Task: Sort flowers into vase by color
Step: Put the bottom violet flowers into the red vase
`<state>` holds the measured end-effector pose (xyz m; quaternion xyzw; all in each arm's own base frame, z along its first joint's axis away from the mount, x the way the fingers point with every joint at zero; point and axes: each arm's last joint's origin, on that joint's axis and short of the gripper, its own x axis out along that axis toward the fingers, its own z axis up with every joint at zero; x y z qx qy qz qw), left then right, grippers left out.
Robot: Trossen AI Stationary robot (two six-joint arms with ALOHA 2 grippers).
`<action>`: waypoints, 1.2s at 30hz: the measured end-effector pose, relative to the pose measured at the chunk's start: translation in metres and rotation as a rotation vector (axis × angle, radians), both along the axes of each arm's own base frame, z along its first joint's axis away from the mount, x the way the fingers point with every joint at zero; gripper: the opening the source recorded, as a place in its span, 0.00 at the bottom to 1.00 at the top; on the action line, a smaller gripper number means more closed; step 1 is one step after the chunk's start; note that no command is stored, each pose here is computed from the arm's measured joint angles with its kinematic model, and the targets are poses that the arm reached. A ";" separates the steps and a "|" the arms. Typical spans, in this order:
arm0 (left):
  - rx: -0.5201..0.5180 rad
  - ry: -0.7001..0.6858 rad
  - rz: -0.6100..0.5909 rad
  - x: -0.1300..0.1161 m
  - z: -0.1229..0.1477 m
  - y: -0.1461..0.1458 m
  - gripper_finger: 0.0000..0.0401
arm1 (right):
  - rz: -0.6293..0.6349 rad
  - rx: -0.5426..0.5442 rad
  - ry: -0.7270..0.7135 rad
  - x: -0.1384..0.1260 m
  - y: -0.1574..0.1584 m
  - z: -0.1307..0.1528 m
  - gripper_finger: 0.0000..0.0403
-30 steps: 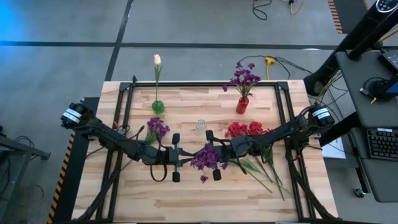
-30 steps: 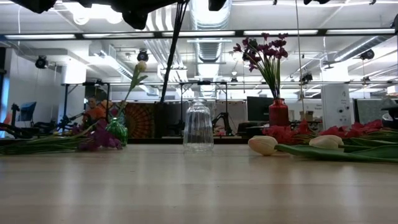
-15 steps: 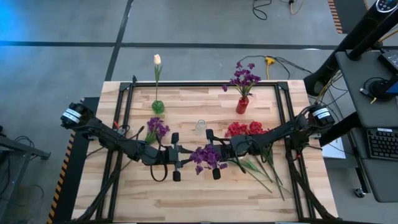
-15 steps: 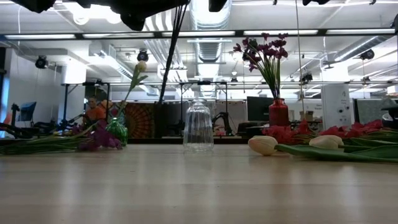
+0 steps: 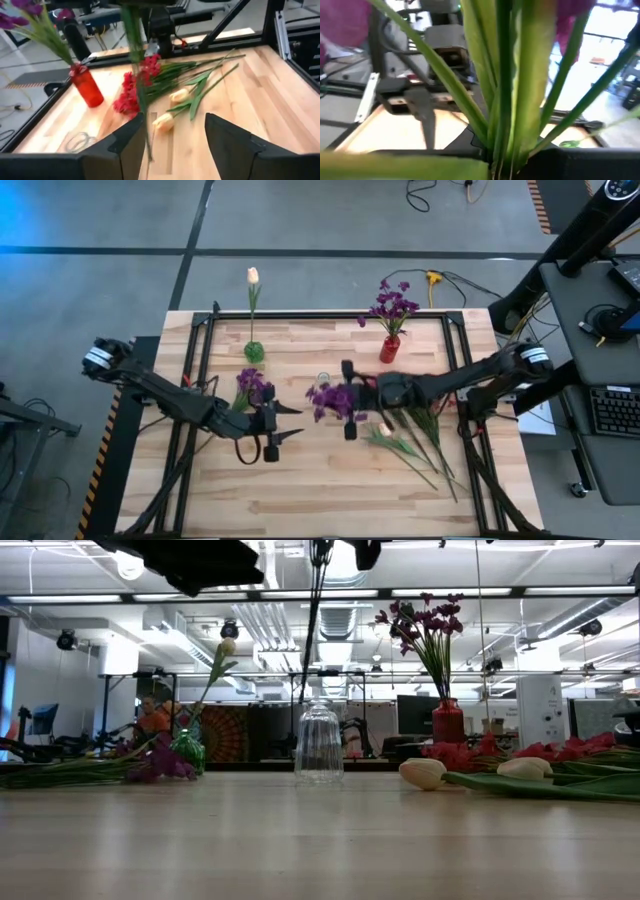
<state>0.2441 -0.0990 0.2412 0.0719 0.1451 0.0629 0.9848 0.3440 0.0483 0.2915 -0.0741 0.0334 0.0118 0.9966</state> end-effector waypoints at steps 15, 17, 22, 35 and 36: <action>0.073 0.029 0.206 -0.040 0.025 0.024 0.47 | -0.116 0.072 0.092 0.001 -0.060 0.035 0.03; 0.083 0.045 0.212 -0.042 0.024 0.026 0.47 | -0.116 0.072 0.114 0.004 -0.063 0.039 0.03; 0.078 0.051 0.216 -0.044 0.024 0.026 0.46 | -0.137 0.072 0.130 0.007 -0.071 0.039 0.03; 0.080 0.063 0.217 -0.044 0.023 0.026 0.43 | -0.190 0.073 0.085 0.006 -0.093 0.042 0.03; 0.080 0.063 0.217 -0.044 0.023 0.026 0.43 | -0.180 0.078 0.085 0.006 -0.094 0.042 0.03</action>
